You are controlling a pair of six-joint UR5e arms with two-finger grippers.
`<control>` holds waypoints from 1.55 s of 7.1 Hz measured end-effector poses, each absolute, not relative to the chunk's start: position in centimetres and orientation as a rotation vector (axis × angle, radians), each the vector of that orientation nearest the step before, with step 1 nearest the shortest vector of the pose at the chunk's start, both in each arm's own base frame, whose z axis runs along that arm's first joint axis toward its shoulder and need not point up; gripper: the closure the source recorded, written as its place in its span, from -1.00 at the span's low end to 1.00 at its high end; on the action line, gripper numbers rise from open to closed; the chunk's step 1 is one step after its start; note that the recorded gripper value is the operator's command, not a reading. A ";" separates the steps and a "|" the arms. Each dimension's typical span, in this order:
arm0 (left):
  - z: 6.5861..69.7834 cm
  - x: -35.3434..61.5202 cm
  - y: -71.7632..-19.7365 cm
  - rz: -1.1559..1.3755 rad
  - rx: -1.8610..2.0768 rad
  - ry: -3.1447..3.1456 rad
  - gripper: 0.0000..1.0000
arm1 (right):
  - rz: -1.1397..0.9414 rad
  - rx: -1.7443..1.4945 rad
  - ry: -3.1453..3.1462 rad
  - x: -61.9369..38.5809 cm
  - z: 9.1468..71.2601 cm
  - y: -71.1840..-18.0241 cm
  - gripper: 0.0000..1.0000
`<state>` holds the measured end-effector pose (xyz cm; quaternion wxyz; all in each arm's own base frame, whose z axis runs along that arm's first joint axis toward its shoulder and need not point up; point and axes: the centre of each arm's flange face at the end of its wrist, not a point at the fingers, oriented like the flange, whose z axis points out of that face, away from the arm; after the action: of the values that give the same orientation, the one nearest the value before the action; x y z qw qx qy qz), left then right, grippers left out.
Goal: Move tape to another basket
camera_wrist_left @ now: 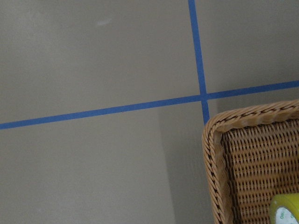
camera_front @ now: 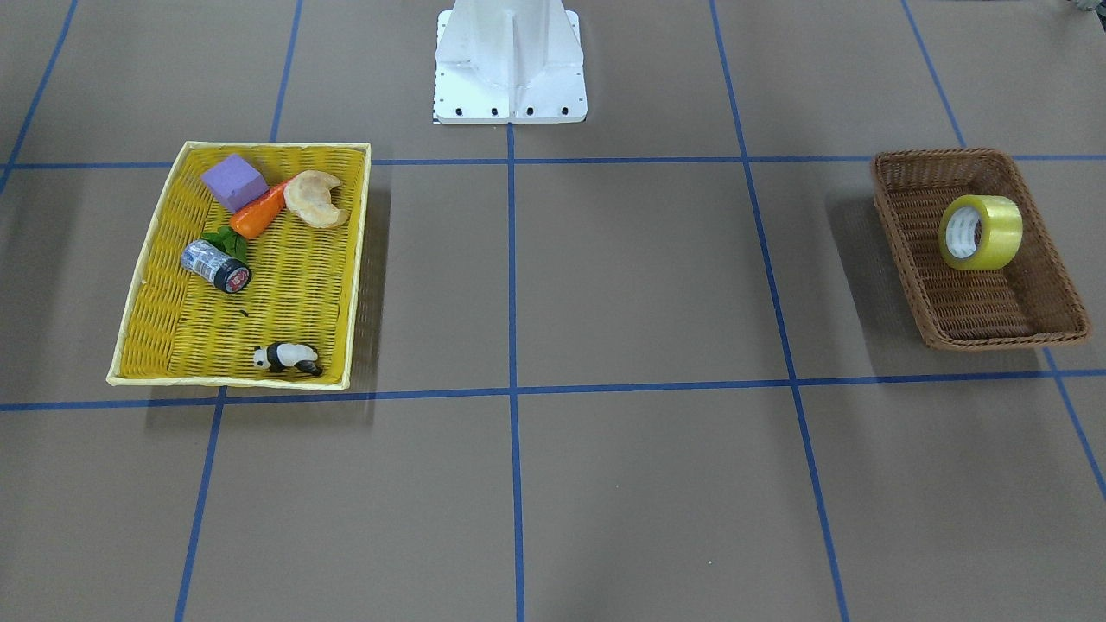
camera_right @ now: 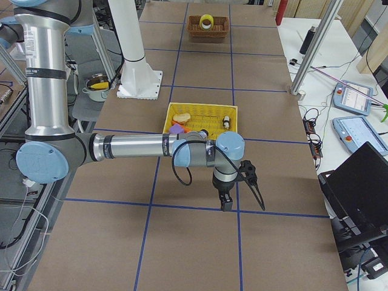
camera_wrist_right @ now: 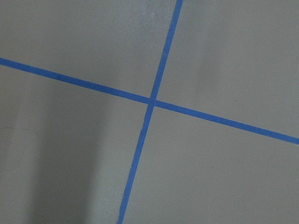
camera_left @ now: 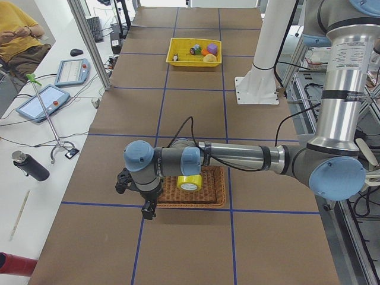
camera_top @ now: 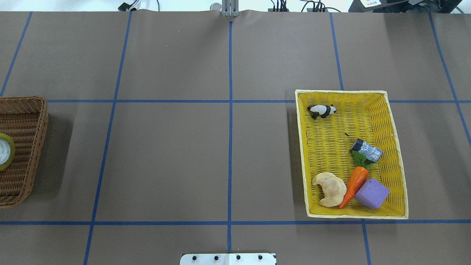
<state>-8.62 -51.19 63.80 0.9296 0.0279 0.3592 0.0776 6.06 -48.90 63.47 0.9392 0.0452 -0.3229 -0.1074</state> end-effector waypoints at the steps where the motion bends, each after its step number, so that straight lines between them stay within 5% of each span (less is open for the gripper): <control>1: 63.2 -8.6 -50.8 0.164 0.072 0.736 -0.98 | -0.199 0.089 -0.658 7.0 64.0 -48.3 -1.00; 11: 61.6 -8.4 -50.8 0.187 0.111 0.735 -0.98 | -0.106 0.045 -0.667 9.8 66.9 -45.4 -1.00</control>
<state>-8.44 -50.77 61.64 0.9275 0.0543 0.3584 0.0914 9.78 -45.37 66.92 0.9434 0.0222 -0.3270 -0.0518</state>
